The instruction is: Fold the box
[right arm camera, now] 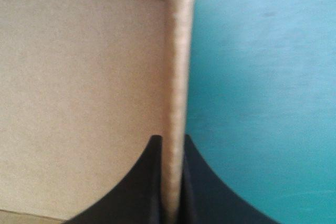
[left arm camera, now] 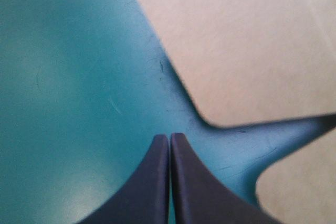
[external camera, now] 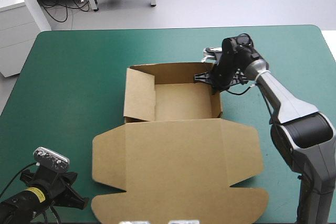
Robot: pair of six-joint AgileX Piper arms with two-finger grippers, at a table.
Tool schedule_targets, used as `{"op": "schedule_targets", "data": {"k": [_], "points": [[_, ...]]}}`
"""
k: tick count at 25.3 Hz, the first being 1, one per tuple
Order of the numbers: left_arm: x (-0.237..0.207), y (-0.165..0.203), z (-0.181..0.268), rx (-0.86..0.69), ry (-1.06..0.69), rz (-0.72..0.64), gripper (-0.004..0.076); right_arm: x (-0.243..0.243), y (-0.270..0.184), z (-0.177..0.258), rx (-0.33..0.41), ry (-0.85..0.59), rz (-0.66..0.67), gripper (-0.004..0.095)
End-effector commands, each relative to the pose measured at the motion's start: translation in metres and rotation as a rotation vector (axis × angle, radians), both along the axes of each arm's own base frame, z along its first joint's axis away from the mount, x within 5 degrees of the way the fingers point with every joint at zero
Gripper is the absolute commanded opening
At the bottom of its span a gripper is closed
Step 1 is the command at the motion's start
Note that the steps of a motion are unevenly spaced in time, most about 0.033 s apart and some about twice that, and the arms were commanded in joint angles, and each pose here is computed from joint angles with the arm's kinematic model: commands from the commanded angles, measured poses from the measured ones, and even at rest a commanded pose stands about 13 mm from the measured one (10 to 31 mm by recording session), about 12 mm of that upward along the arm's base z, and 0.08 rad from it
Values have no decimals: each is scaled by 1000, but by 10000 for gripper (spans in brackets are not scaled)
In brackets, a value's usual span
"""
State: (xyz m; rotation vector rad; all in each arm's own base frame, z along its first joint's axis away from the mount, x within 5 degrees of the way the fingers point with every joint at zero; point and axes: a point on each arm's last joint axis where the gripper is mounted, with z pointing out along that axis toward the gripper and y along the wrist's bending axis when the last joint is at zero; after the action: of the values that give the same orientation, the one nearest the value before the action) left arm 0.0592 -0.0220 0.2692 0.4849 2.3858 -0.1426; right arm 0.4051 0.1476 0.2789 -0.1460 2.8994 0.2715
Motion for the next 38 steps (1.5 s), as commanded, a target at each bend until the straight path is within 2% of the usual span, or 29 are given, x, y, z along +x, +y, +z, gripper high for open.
{"op": "schedule_targets", "data": {"k": [1,6,11,20,25,26,27,28,30,33,38], "points": [[4,-2,10,-24,-65,-2,-10,-11,-55,64,-39,-160,-85,-15],[4,-2,10,-20,-66,-7,-10,-20,-132,96,-162,-261,-207,-15],[4,-2,10,-20,-66,-7,-10,-36,-220,111,-210,-280,-413,-15],[4,-2,10,-20,-66,-7,-10,-71,-316,112,-324,-247,-648,-14],[4,-2,10,-20,-66,-7,-10,-78,-330,109,-318,-232,-712,31],[4,-2,10,-20,-66,-7,-10,-78,-329,101,-306,-203,-710,145],[4,-2,10,-20,-66,-7,-10,-78,-329,96,-304,-188,-709,197],[4,-2,10,-20,-66,-7,-10,-80,-331,84,-322,-140,-703,313],[4,-2,10,-20,-66,-7,-10,-84,-333,69,-355,-80,-697,408],[4,-2,10,-20,-66,-7,-10,-87,-332,71,-370,-78,-695,421],[4,-2,10,-20,-66,-7,-10,-113,-322,110,-413,-186,-713,421]]}}
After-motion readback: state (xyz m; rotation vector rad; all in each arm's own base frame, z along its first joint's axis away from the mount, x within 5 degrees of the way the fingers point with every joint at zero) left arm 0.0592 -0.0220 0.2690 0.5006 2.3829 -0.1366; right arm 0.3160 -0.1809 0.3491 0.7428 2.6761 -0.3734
